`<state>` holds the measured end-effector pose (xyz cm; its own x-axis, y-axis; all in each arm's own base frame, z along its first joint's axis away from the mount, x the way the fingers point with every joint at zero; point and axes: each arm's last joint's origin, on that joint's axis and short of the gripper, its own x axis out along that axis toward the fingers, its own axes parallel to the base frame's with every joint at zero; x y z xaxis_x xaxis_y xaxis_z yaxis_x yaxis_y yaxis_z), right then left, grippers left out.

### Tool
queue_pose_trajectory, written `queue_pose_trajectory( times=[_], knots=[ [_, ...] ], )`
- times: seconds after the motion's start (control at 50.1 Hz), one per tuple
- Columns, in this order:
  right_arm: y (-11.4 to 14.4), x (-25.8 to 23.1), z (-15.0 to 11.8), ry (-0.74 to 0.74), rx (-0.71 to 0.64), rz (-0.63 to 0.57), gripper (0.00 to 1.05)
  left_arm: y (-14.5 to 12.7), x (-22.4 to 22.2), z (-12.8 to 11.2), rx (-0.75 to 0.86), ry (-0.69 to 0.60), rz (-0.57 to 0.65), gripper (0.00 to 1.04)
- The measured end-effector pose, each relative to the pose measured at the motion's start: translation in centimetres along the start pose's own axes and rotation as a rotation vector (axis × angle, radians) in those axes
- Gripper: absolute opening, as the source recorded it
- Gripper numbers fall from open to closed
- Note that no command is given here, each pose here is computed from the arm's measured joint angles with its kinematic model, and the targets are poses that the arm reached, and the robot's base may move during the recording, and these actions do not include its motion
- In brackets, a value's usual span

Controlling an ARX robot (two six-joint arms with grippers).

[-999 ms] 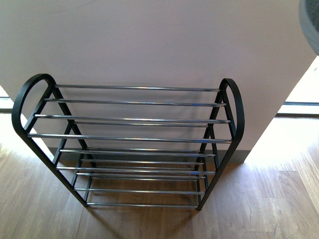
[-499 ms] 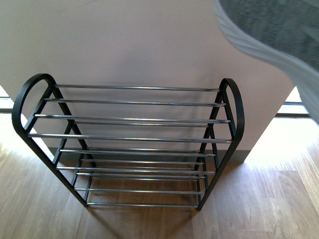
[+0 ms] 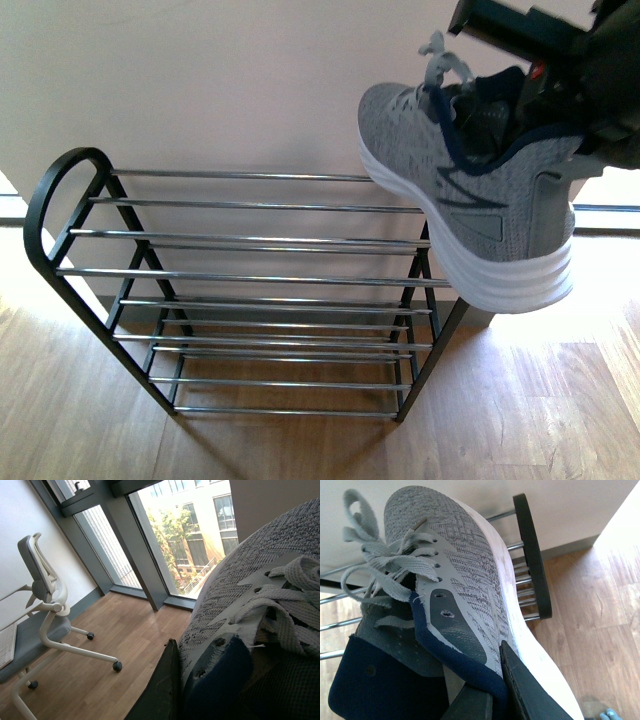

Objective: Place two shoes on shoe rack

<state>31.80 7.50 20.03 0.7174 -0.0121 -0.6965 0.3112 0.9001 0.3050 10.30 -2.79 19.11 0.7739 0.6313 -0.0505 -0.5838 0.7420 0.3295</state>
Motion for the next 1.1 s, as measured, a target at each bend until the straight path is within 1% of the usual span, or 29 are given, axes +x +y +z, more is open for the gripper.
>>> queue_pose_trajectory(
  times=[0.22, 0.32, 0.4, 0.499, 0.639, 0.839, 0.919, 1.099],
  knots=[
    [2.7, 4.1, -2.0, 0.078, 0.061, -0.071, 0.01, 0.0, 0.0, 0.0, 0.000, 0.000, 0.000, 0.02],
    [3.3, 6.4, -2.3, 0.079, 0.078, -0.139, 0.01, 0.0, 0.0, 0.0, 0.000, 0.000, 0.000, 0.02],
    [3.0, 8.6, -2.2, 0.075, 0.121, -0.225, 0.01, 0.0, 0.0, 0.0, 0.000, 0.000, 0.000, 0.02],
    [2.3, 10.6, -1.7, 0.054, 0.183, -0.277, 0.01, 0.0, 0.0, 0.0, 0.000, 0.000, 0.000, 0.02],
    [2.2, 11.7, -0.1, 0.013, 0.237, -0.280, 0.01, 0.0, 0.0, 0.0, 0.000, 0.000, 0.000, 0.02],
    [0.2, 12.4, 1.9, -0.026, 0.281, -0.309, 0.01, 0.0, 0.0, 0.0, 0.000, 0.000, 0.000, 0.02],
    [0.0, 13.0, 2.0, -0.025, 0.287, -0.311, 0.01, 0.0, 0.0, 0.0, 0.000, 0.000, 0.000, 0.02],
    [-0.3, 14.1, 1.2, -0.005, 0.282, -0.341, 0.01, 0.0, 0.0, 0.0, 0.000, 0.000, 0.000, 0.02]
  ],
)
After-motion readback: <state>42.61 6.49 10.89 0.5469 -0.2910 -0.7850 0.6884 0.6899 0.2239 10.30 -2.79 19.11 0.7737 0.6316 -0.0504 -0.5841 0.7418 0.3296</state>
